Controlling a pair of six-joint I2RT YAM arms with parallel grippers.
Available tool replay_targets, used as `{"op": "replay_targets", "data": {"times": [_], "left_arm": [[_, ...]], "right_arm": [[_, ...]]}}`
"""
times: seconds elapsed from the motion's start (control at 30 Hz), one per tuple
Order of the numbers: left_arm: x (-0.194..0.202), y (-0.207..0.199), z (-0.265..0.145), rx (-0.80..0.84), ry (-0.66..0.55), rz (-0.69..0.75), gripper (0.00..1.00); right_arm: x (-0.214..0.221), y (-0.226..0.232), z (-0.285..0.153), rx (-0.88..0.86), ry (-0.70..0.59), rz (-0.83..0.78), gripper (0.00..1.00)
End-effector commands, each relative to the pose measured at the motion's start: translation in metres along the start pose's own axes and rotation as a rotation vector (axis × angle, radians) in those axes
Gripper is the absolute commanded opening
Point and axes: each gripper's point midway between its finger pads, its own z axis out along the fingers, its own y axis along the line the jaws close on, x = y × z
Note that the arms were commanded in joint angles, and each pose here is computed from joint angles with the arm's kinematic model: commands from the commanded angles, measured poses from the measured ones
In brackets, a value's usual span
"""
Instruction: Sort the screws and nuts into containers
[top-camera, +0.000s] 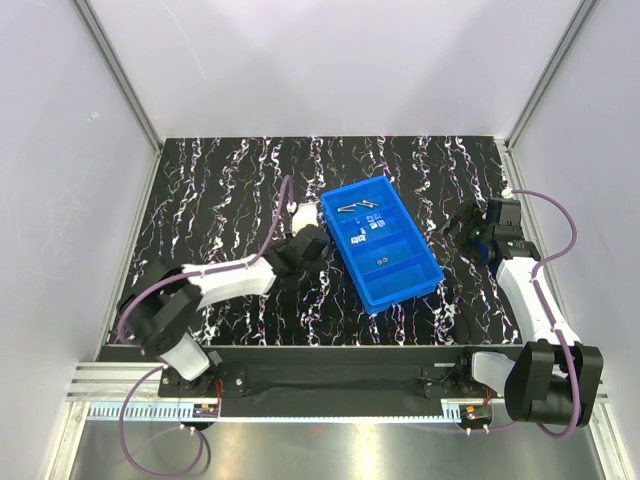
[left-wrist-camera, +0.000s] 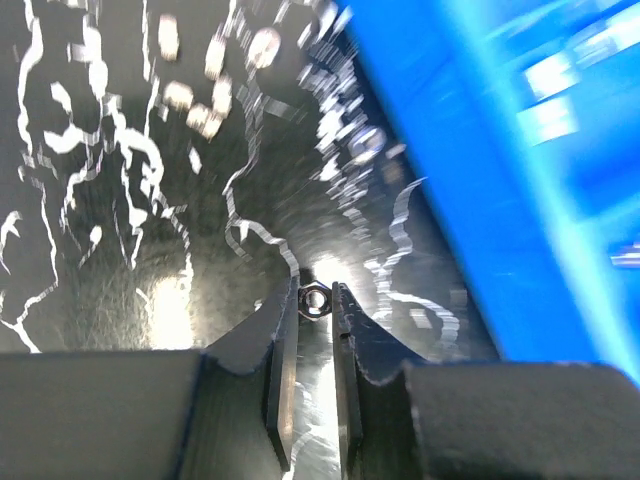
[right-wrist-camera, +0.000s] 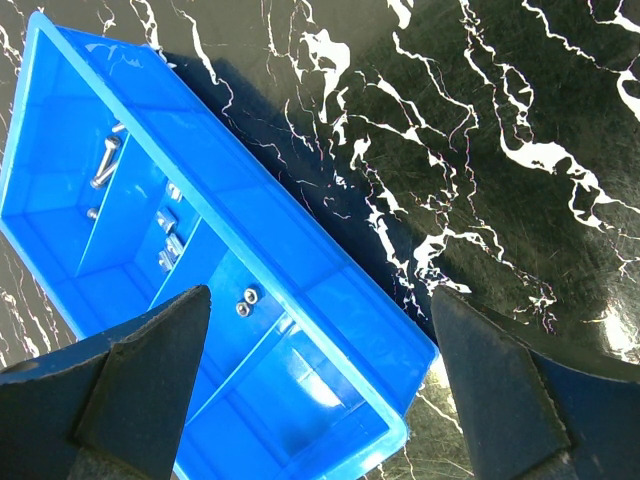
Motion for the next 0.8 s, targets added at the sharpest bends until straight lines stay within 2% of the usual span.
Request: {"op": "replay_targets", "data": {"times": [0.0,0.17,0.47,0.73,0.77], "left_arm": [[-0.052,-0.03,-0.025,0.131,-0.113,-0.047,0.12],[-0.082,-0.075,-0.04,0.263,-0.17,0.021,0.12],[-0.087,-0.158,-0.036,0.452,-0.161,0.084,0.13],[-0.054,-0.183,-0.016,0.482,-0.086,0.176,0.14],[-0.051,-0.182,-0.015,0.478,-0.073,0.183,0.17]], "right_arm": [[-0.003,0.005,0.002,-0.02,-0.005,-0.005,1.0],[-0.003,0.004,0.001,-0.012,-0.005,-0.002,1.0],[-0.002,-0.005,-0.004,0.031,-0.019,-0.009,1.0],[-0.006,-0.007,-0.008,0.046,-0.045,-0.012,1.0],[-0.007,-0.007,-0.009,0.044,-0.048,-0.009,1.0]]}}
